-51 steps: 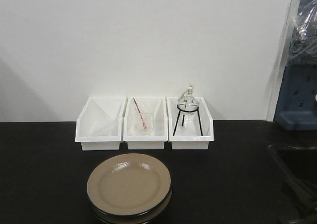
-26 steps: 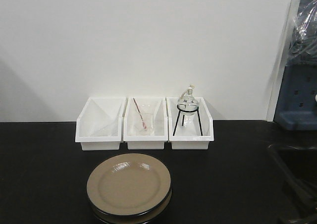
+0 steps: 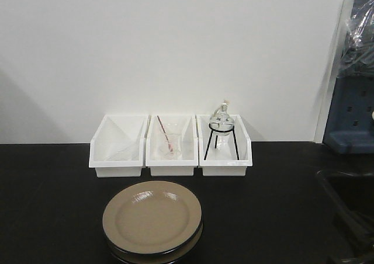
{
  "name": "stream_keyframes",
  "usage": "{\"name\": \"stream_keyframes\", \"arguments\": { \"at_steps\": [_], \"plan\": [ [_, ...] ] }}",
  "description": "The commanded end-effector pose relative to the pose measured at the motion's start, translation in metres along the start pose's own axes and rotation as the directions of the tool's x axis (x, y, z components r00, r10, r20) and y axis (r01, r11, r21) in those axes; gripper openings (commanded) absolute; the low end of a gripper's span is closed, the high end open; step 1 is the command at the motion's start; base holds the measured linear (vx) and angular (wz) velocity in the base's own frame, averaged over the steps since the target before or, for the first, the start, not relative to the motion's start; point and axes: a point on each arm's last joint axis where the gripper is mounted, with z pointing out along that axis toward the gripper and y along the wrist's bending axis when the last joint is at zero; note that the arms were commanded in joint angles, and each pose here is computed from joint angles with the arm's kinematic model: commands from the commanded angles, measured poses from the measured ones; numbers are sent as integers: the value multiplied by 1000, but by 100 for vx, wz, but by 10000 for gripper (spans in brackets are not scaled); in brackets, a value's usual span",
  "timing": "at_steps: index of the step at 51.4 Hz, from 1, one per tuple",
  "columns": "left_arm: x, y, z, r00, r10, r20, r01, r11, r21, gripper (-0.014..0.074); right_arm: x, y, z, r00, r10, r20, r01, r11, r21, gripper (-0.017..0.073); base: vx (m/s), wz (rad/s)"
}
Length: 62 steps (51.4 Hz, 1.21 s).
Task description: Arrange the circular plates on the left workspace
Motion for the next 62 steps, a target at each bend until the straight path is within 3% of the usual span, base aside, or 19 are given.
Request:
{"name": "stream_keyframes", "arguments": {
  "at_steps": [1,7,18,53,58,62],
  "plan": [
    [-7,8,-2,987,-40,153,55,994,-90,-1,-18,-1,-2,993,-8,115,6,1000,18,-5,0,0],
    [5,12,4,978,-73,197,101,985,-137,-1,-18,-1,-2,993,-8,115,6,1000,18,-5,0,1],
    [4,14,3,973,-110,203,142,979,-148,-1,-18,-1,-2,994,-8,113,6,1000,18,-5,0,0],
    [4,14,3,973,-110,203,142,979,-148,-1,-12,-3,-5,994,-14,110,12,1000,23,-5,0,0],
    [4,14,3,973,-110,203,142,979,-148,-1,7,-3,-14,992,-97,81,97,995,3,-5,0,0],
    [4,14,3,973,-110,203,142,979,-148,-1,30,-4,-29,990,-129,60,131,991,-23,-5,0,0]
  ]
}}
